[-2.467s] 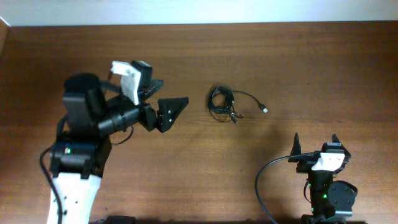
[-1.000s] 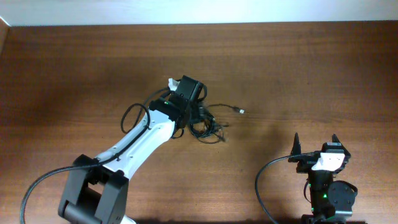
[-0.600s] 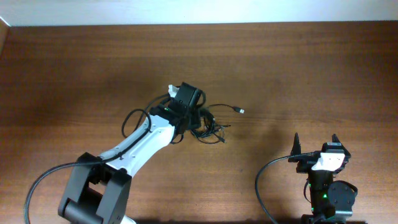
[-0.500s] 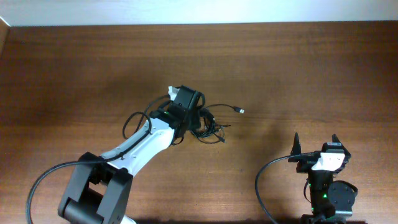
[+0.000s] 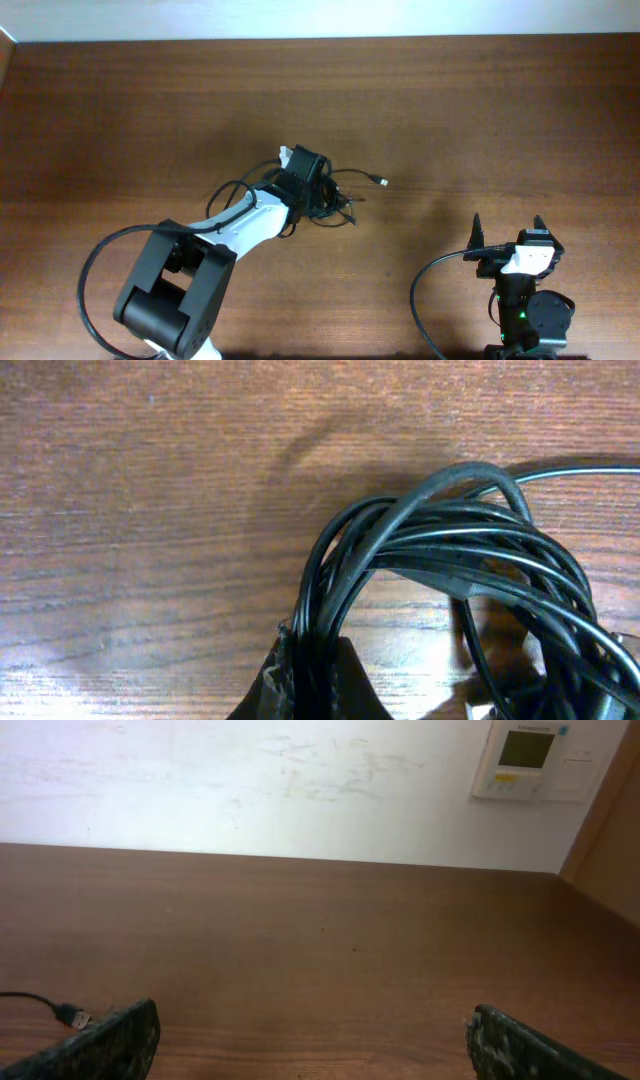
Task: Untangle cables
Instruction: 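Reach the left gripper to the black cable bundle and grasp it, then lift the cable bundle with the left gripper and hold it up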
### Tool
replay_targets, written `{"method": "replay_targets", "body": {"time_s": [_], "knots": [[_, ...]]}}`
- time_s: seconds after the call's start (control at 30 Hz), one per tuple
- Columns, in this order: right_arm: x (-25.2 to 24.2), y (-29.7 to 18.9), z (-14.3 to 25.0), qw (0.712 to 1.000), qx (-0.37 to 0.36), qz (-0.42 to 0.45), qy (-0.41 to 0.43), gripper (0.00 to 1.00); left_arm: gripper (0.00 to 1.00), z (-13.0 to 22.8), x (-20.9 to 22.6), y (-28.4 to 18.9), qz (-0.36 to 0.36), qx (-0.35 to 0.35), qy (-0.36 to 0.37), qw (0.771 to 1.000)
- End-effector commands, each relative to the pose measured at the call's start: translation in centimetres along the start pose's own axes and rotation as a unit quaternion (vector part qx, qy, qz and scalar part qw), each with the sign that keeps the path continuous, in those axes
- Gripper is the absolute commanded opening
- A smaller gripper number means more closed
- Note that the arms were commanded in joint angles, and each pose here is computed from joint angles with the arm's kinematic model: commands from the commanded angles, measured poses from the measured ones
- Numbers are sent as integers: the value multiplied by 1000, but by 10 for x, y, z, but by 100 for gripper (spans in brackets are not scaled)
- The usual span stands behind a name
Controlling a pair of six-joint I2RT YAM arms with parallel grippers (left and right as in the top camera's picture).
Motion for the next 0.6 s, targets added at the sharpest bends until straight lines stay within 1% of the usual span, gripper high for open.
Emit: {"method": "replay_targets", "body": {"time_s": [0.0,0.17,0.2,0.27,0.33,0.37,0.57], "knots": [[-1,0,3,1000,3,2,-2,98,0,10,8,9,-20,14,-6,1000],[-1,0,3,1000,3,2,-2,98,0,8,1,1,4,20,-7,1000],[-1,0,3,1000,3,2,-2,98,0,9,-2,-12,20,29,-8,999],[-1,0,3,1000,3,2,-2,98,0,9,2,-39,20,30,-9,999],[0,0,3,1000,2,2,-2,98,0,8,5,-60,21,27,-66,997],[-1,0,3,1000,3,2,-2,98,0,6,4,-64,26,23,-75,997],[-1,0,3,1000,3,2,-2,99,0,6,4,-64,26,22,-75,997]]}}
Point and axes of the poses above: each gripper's point midway between its finger pads, its own y axis out along the fingers, its own x axis along the line the jaws close on, z = x × y, the point moved 3 cm from there along -y, back along the fingers, and after that the axes turned 2 degrees about -y, right-handed, at the moved point
